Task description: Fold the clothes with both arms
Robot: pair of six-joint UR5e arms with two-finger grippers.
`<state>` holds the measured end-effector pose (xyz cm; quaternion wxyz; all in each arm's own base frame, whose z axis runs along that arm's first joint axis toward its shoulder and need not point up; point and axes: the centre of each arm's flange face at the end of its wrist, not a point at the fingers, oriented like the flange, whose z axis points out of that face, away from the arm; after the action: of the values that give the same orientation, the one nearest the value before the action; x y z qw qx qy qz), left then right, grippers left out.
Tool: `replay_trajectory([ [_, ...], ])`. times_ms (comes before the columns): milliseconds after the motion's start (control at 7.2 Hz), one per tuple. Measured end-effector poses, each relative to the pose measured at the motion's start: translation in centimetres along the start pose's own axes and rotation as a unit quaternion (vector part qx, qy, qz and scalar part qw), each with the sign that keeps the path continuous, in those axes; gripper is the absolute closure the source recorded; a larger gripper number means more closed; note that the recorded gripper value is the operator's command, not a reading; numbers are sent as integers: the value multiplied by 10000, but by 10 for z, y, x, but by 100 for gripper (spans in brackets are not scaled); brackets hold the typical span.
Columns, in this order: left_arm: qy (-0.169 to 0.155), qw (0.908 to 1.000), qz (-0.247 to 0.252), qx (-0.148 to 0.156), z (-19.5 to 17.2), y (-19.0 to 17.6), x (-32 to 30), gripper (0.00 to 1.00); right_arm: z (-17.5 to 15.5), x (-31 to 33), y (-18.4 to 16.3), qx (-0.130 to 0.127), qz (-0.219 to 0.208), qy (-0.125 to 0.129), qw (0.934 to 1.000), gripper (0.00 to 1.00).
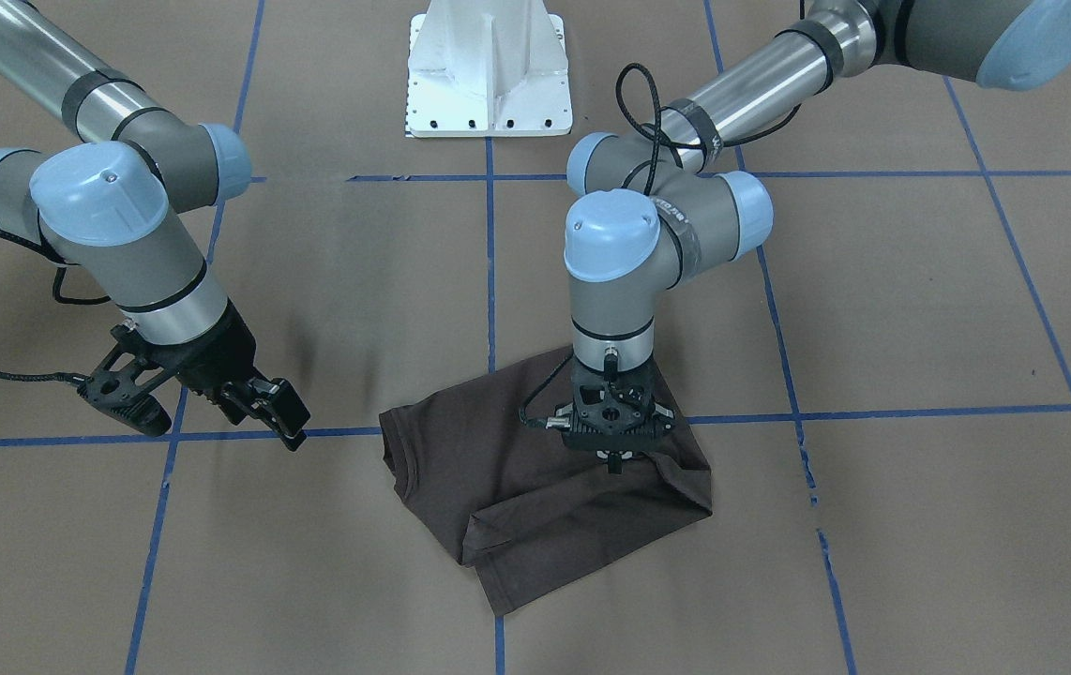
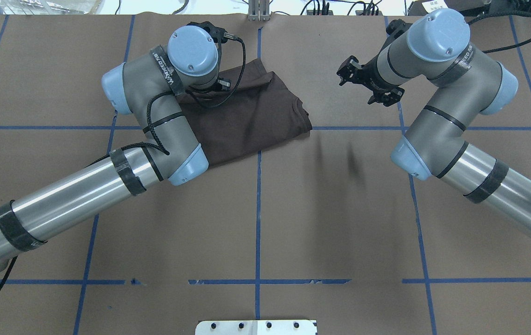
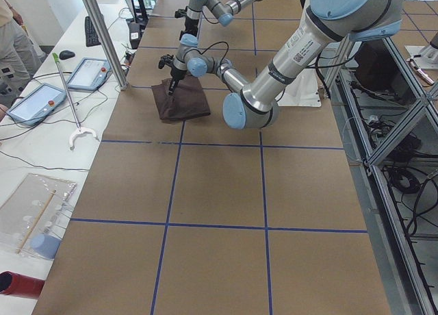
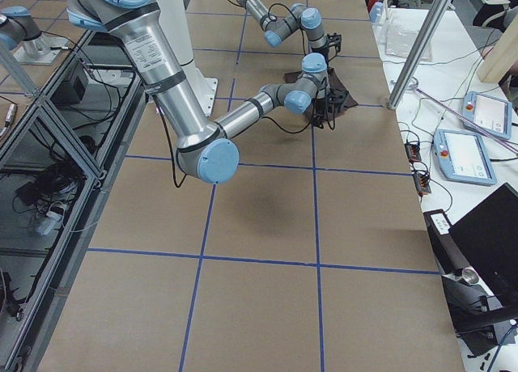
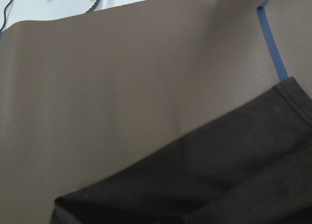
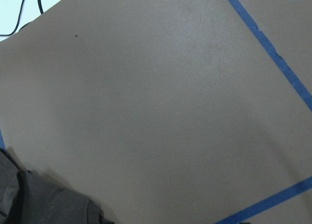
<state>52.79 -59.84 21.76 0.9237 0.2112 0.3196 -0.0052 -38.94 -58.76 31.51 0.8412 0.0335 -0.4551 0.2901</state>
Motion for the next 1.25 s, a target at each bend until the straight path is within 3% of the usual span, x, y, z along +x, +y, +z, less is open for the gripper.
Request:
replay_trajectory([
  [278,41,9994,205,-277,-11,40,2,100,0,0,0,5,-1,1,10000,10],
  [694,-61,9980,424,-471,17,59,12,100,0,0,0,7,5,8,10000,8],
  [972,-12,9984,442,-353,41,48,6,100,0,0,0,7,11,13,10000,6],
  [1249,-71,9990,424,-76,57,-11,-14,100,-1,1,0,12,21,2,10000,5],
])
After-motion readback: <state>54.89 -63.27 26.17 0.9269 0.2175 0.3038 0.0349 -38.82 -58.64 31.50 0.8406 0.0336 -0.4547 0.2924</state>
